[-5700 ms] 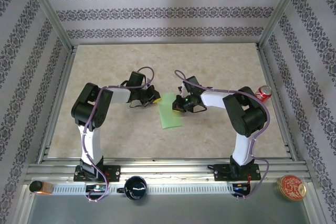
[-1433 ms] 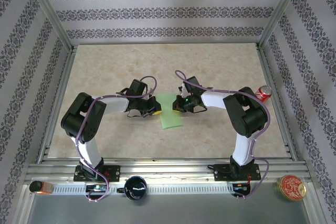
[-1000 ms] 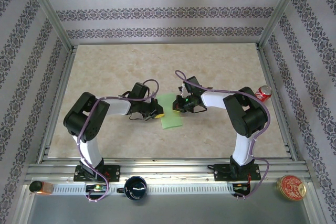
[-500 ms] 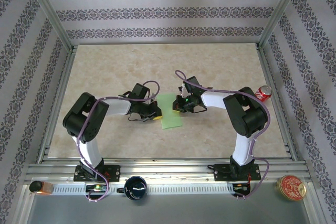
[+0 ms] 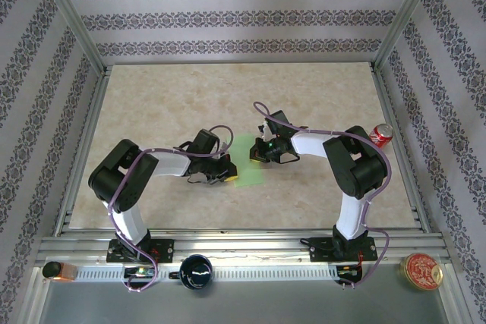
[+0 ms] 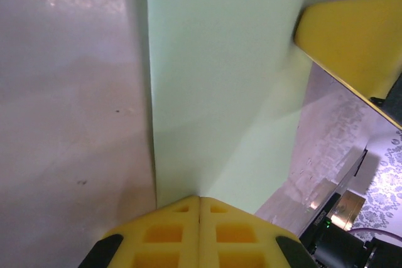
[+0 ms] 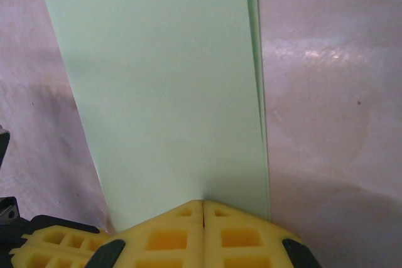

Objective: Fold a paper plane with a square sheet of paper (pick it up from the middle)
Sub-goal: First fold the square sheet of paper in half at the center of the table.

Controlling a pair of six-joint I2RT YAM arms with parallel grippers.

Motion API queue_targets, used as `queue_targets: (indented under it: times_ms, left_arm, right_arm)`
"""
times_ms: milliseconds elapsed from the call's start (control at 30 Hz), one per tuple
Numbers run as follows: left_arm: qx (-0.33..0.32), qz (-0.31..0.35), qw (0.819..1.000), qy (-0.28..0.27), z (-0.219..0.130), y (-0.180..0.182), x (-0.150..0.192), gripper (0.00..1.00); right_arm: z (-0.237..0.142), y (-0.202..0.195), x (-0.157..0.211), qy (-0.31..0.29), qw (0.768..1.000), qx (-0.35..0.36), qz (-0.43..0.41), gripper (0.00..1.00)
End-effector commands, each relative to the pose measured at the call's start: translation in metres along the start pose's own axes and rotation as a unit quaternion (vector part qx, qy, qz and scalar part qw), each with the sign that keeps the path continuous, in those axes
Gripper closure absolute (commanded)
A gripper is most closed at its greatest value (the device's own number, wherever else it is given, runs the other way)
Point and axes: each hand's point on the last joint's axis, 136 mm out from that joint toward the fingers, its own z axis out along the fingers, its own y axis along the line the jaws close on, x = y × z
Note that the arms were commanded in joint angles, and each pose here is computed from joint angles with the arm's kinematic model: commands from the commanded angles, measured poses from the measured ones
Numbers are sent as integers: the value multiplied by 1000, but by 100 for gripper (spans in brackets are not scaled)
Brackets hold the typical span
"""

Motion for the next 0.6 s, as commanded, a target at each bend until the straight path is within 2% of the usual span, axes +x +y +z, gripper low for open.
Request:
queue_targets:
  times_ms: [0,167,333,567]
  left_arm:
    - [-31,-24,999,0,4,26,10,98]
    - [-59,1,998,-11,-10,23,9,98]
    - [-11,26,999,-21,-22,-14,6,96]
    - [6,28,1000,8,-6,-24,21,96]
  right_arm:
    - [7,-45,32,38,995,81,42,100]
    - [8,-48,32,40,995,83,43,100]
    - [6,-48,31,38,995,82,42,100]
    - [5,-48,30,36,995,82,43,100]
